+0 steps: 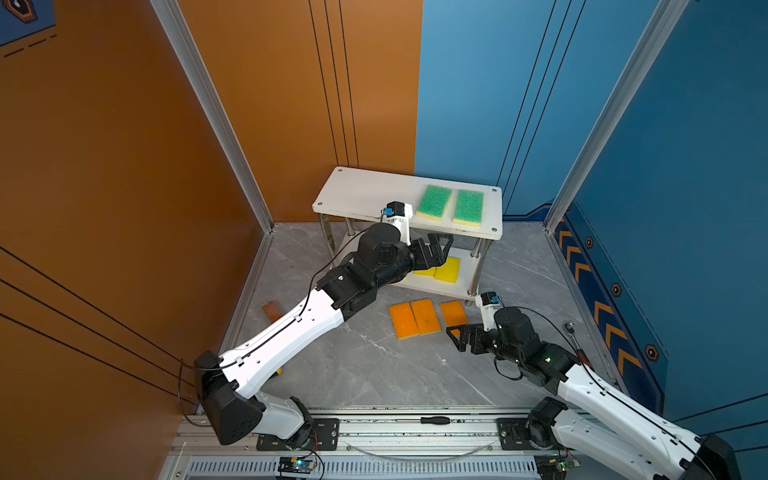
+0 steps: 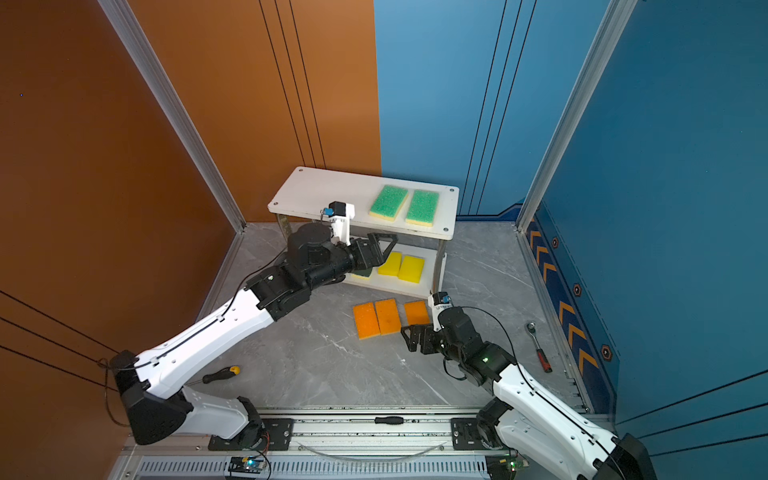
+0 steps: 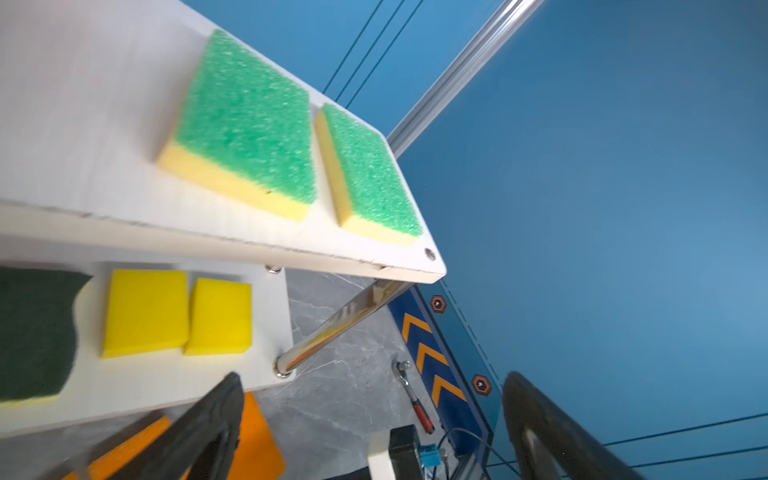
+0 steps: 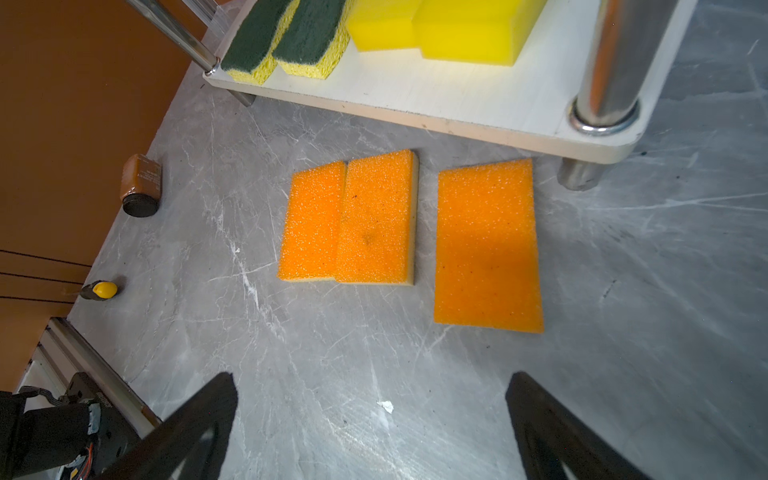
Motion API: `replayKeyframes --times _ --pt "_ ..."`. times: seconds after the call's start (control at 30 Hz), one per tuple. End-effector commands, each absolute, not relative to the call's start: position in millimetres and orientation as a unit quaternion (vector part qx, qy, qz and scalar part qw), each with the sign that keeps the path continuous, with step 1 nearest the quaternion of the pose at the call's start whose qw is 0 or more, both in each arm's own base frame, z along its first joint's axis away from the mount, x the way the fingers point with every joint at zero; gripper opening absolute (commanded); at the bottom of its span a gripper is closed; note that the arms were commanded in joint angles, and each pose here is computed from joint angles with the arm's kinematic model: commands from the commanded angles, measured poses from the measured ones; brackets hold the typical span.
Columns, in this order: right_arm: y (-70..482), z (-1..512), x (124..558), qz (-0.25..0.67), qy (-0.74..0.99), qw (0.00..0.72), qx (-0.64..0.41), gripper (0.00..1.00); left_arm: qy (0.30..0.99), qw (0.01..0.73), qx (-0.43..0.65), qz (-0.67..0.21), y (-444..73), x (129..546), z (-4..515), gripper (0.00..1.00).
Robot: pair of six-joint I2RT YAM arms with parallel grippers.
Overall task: Place and organize the cleaning sponges onto the shelf
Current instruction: 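Lower the left gripper toward the orange sponges while the right gripper moves over them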
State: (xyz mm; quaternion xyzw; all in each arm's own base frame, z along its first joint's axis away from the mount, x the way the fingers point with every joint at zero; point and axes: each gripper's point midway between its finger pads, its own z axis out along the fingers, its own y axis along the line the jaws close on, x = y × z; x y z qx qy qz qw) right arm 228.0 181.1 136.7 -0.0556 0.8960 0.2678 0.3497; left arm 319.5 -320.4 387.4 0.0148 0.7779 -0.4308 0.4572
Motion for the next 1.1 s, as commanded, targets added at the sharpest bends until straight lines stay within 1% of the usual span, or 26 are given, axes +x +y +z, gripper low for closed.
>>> replayKeyframes --times 0.0,0.13,0.3,0.5,0.73,0.9,1.07 --pt "193.3 137.3 230.2 0.29 0.89 0.346 -0.059 1.0 0.814 0.464 -0.004 -0.349 -287.6 315.7 347.7 0.98" --pt "208.4 134.4 234.7 0.301 0.889 0.337 -0.069 1.0 0.852 0.439 -0.029 -0.283 -255.4 304.1 293.9 0.98" --pt "239.2 141.9 233.0 0.335 0.872 0.342 -0.106 1.0 0.88 0.407 -0.073 -0.233 -216.5 282.3 231.5 0.97" --pt "267.3 140.7 232.0 0.351 0.863 0.338 -0.132 1.0 0.896 0.388 -0.119 -0.178 -170.4 257.7 186.9 0.98" --pt "312.8 133.6 231.0 0.37 0.859 0.315 -0.16 1.0 0.901 0.375 -0.158 -0.149 -134.1 242.0 162.7 0.98" --pt "341.0 120.8 235.6 0.352 0.871 0.294 -0.178 1.0 0.901 0.375 -0.177 -0.13 -114.7 237.0 157.7 0.98" --pt "350.5 109.0 245.4 0.33 0.882 0.291 -0.169 1.0 0.904 0.369 -0.186 -0.112 -101.7 231.1 150.4 0.98"
